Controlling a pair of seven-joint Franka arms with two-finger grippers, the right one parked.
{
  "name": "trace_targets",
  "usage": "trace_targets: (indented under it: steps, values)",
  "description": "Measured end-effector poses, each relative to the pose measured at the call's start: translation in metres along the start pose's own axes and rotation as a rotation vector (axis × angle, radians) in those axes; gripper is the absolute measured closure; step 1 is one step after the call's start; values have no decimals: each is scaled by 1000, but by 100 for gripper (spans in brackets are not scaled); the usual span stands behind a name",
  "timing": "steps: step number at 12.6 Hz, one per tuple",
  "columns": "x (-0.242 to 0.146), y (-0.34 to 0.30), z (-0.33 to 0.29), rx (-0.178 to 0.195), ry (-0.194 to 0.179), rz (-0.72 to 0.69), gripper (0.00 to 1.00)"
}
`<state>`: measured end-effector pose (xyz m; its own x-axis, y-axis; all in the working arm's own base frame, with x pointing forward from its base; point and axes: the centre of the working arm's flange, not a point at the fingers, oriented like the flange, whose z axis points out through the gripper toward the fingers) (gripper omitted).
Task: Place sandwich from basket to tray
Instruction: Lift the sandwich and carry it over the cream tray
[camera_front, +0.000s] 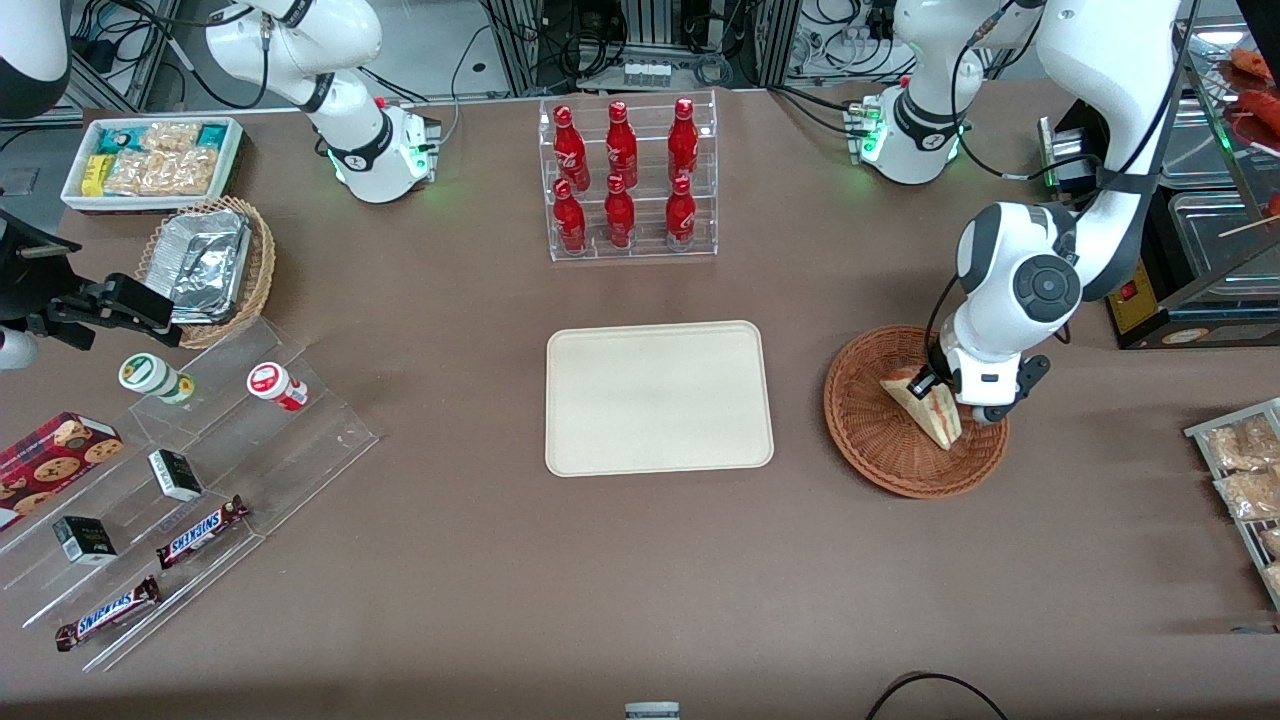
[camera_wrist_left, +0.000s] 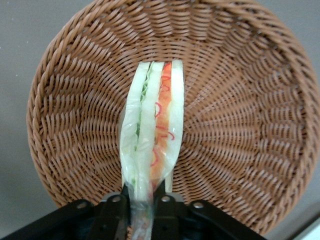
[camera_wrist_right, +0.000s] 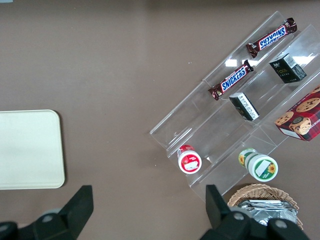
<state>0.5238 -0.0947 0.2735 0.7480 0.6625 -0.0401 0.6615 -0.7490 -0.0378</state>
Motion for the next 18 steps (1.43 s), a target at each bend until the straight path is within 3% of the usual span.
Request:
trace_targets:
  steps: [1,5,7,10,13,18]
  values:
    - [0,3,-8,-3,4,4,85]
    - [-12,34,-63,43,-18,60,85]
    - [-29,57,-82,38,-10,133,88]
    - [-80,94,-89,62,-20,254,88]
    - [-135,147,-105,135,-66,374,88]
    - [-207,224,-53,154,-94,479,89]
